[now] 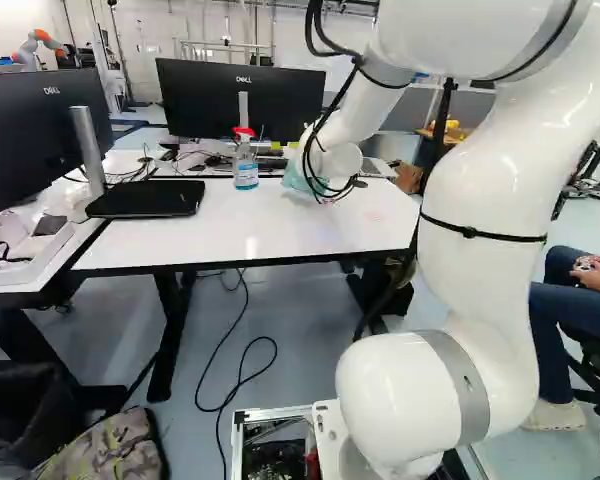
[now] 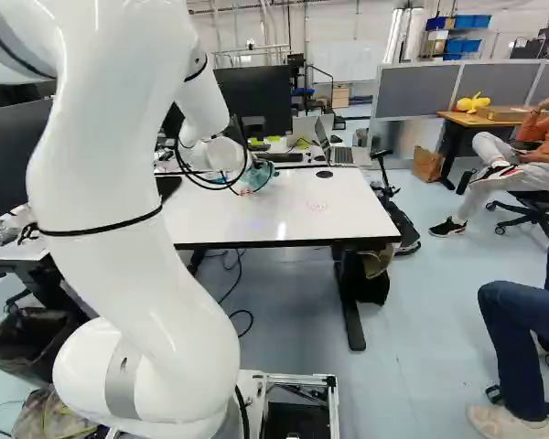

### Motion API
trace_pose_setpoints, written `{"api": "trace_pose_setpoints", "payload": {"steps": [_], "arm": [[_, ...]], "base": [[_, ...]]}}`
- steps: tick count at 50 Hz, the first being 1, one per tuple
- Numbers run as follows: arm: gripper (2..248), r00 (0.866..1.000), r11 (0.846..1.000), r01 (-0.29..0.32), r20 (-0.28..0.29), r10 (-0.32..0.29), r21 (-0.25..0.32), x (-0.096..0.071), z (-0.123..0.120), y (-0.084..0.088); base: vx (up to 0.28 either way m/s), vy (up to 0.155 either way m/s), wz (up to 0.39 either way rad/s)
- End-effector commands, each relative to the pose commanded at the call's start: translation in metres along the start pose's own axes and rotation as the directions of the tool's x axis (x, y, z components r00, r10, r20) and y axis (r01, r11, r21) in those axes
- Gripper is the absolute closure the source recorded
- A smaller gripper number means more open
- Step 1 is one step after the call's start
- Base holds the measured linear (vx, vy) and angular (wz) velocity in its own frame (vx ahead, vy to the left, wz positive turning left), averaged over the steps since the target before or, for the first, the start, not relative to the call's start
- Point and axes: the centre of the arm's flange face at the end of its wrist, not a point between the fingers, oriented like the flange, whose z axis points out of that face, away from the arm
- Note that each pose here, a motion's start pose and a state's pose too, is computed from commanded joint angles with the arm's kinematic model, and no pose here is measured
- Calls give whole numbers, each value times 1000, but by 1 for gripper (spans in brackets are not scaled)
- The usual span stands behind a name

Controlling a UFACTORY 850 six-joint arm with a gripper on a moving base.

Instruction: Clean the table with the green towel

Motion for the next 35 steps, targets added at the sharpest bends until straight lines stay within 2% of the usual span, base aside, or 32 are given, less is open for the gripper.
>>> {"api": "trace_pose_setpoints", "payload": {"steps": [15, 35], "arm": [[216, 1000, 1000, -3, 11, 3, -7, 8, 27, 5], [216, 997, 1000, -4, 74, 4, -8, 15, 64, 6]], "base": [[0, 0, 0], [0, 0, 0]]}}
